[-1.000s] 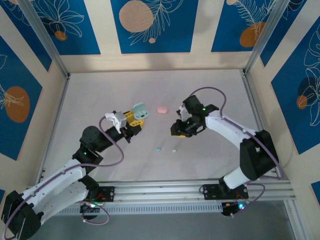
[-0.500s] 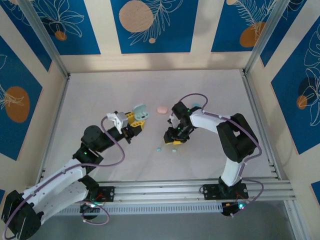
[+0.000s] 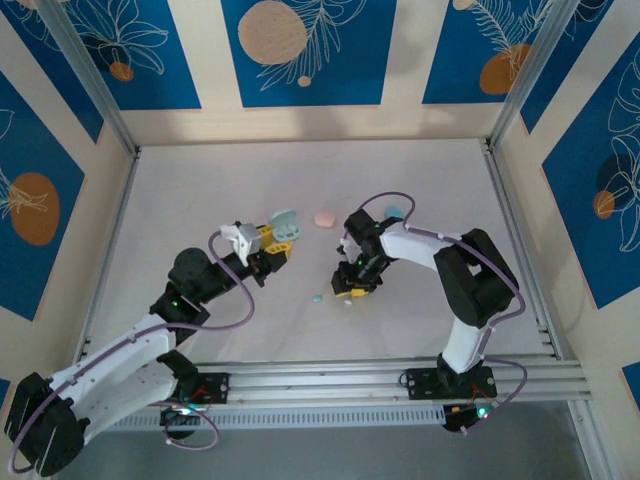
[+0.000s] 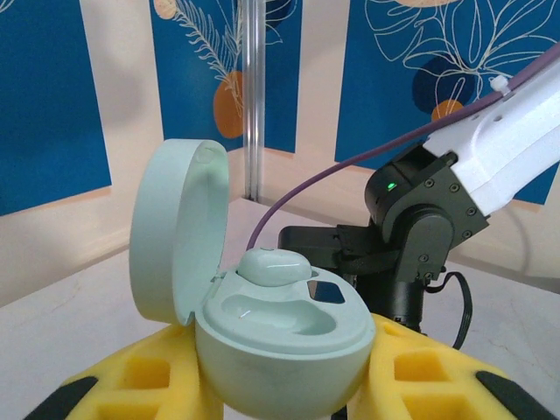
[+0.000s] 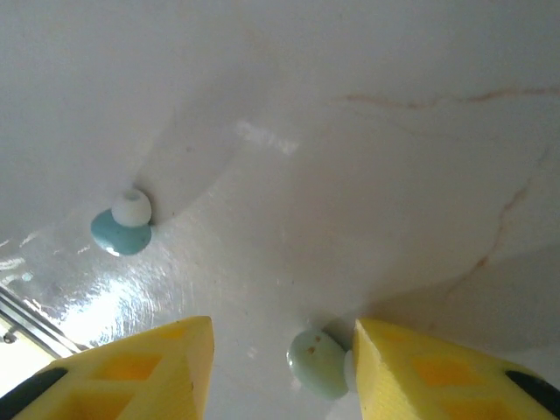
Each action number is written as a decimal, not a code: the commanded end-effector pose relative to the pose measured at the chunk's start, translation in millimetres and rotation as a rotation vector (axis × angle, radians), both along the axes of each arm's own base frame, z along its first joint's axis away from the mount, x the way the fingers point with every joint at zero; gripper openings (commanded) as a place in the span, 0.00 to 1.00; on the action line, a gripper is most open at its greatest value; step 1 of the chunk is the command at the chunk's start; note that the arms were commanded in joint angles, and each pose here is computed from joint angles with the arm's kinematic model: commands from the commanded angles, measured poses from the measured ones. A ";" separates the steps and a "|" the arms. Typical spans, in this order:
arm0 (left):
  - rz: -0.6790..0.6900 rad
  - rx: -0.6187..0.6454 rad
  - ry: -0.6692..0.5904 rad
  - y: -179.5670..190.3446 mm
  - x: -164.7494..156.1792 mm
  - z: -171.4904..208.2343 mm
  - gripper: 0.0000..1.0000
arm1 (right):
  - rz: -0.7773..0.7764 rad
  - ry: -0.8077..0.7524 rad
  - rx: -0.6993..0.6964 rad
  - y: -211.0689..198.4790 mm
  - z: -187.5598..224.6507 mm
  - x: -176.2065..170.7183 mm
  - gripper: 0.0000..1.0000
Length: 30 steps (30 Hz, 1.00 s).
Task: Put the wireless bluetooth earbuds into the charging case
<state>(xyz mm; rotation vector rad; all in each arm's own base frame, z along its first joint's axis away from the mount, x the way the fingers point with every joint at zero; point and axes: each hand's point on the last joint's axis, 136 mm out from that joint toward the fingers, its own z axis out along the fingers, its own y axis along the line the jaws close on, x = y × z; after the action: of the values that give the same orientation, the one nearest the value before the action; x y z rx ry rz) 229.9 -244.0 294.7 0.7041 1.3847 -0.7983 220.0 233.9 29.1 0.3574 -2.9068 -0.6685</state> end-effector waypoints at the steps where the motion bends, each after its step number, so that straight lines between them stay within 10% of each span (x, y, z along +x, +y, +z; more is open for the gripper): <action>1: -0.009 -0.026 -0.048 -0.7 -1.7 15.3 0.30 | 0.021 0.009 -0.001 -2.6 7.8 -12.6 0.46; 30: -0.007 -0.033 -0.045 1.0 -3.0 16.5 0.30 | 0.140 -0.092 -0.189 -5.8 1.4 0.8 0.43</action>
<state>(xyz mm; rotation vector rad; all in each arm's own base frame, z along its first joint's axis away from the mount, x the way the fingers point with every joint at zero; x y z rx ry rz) 230.4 -244.4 294.2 0.7040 1.3856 -0.7986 222.9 228.4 32.6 0.5365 -2.9865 -0.4143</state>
